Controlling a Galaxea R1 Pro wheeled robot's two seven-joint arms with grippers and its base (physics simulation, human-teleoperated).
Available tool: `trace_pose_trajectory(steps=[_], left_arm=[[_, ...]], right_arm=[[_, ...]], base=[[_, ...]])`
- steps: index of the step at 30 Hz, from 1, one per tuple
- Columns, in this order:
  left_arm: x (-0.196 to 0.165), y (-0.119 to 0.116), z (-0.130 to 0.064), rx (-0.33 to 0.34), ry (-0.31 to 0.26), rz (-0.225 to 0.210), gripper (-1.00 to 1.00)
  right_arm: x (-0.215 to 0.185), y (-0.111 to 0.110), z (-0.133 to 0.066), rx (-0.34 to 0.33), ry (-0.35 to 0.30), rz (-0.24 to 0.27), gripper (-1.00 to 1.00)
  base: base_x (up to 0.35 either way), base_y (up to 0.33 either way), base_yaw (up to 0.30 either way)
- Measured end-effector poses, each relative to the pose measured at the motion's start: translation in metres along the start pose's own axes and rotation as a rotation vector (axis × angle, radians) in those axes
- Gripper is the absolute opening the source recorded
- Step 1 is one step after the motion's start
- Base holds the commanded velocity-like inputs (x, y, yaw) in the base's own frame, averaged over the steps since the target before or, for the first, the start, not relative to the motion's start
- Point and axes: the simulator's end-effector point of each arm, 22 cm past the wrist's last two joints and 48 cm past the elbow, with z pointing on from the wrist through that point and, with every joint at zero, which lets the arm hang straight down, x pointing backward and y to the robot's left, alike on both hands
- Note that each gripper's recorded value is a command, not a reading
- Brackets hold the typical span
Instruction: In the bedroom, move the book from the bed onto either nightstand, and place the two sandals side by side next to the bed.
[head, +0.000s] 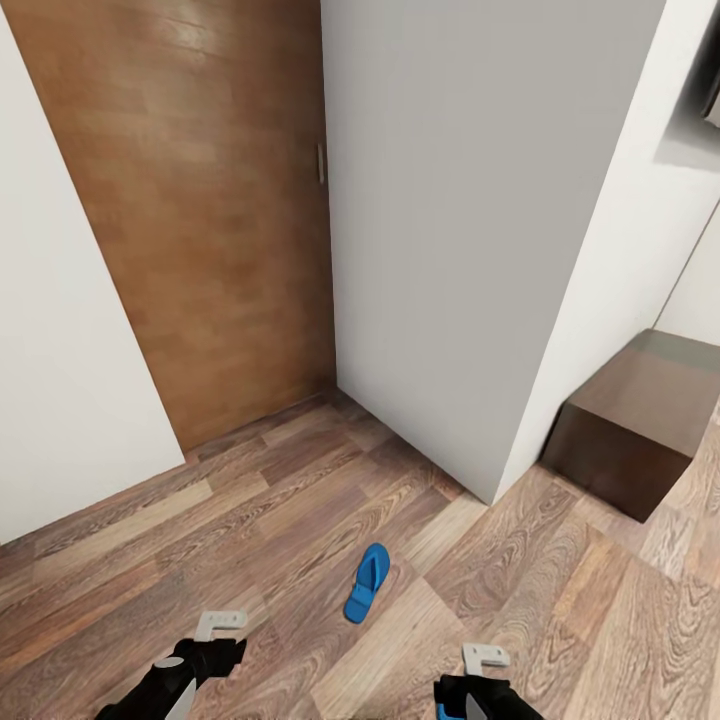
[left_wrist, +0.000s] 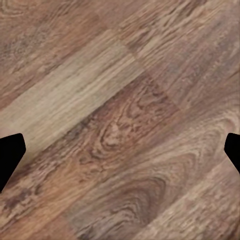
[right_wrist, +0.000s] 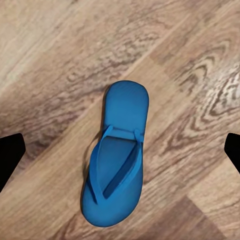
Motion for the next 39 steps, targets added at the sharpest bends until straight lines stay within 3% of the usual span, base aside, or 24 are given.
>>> trace_pose_trajectory(steps=[9,23,28,35,39], left_arm=[[0.015,-0.001,0.014,0.002,-0.001,0.0,1.0],[0.039,-0.003,0.029,0.005,0.038,0.0,1.0],[0.043,-0.009,0.033,0.037,0.051,0.001,1.0],[-0.011,-0.017,0.033,0.085,0.01,0.008,1.0],[-0.103,0.007,0.002,0.06,-0.054,0.034,1.0]], right_arm=[[0.011,0.0,0.017,-0.001,0.001,-0.001,1.0],[0.032,0.001,0.034,0.001,0.067,-0.007,1.0],[0.041,0.0,0.039,0.002,0.088,-0.008,1.0],[0.053,0.0,0.046,0.004,0.117,-0.01,1.0],[0.056,0.0,0.05,0.005,0.129,-0.01,1.0]], base=[[0.0,0.0,0.0],[0.0,0.0,0.0],[0.0,0.0,0.0],[0.0,0.0,0.0],[0.0,0.0,0.0]])
